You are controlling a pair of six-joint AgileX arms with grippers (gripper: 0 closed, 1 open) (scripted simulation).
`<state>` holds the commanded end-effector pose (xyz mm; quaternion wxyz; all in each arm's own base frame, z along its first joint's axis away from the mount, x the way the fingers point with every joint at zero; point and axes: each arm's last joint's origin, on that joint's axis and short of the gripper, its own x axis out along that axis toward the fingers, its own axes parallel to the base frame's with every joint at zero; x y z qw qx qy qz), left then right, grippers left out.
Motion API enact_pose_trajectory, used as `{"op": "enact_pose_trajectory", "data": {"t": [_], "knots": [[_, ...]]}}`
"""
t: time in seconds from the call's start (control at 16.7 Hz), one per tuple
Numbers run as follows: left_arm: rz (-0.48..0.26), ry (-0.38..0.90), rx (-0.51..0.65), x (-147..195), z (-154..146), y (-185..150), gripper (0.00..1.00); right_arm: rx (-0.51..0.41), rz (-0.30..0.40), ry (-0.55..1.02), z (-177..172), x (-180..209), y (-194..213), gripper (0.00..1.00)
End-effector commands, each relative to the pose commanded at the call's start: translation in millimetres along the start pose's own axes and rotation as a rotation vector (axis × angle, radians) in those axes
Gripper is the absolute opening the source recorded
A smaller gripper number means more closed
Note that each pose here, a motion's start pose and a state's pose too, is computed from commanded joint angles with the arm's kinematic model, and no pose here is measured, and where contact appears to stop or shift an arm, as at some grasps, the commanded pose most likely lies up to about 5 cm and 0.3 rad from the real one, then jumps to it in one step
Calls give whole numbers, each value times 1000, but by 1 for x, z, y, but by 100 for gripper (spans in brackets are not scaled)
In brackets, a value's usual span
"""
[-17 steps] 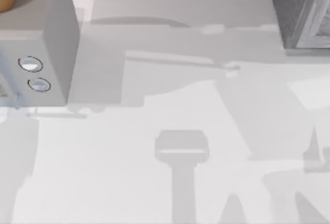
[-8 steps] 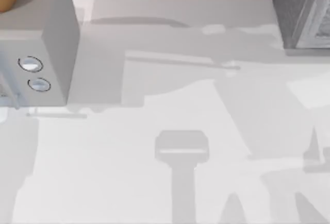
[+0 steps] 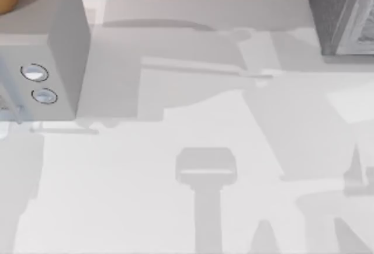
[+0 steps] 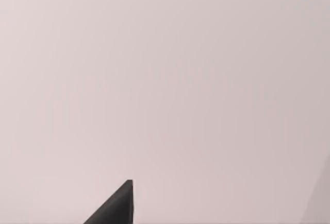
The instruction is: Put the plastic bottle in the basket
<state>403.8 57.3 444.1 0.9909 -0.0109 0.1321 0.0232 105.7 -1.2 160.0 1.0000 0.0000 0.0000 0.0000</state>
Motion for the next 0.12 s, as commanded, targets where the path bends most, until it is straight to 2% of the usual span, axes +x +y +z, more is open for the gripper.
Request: {"op": "enact_pose_trajectory", "data": {"t": [0.12], "knots": [[0,0,0,0,0,0,100,0,0,0,0,0,0,100]]}}
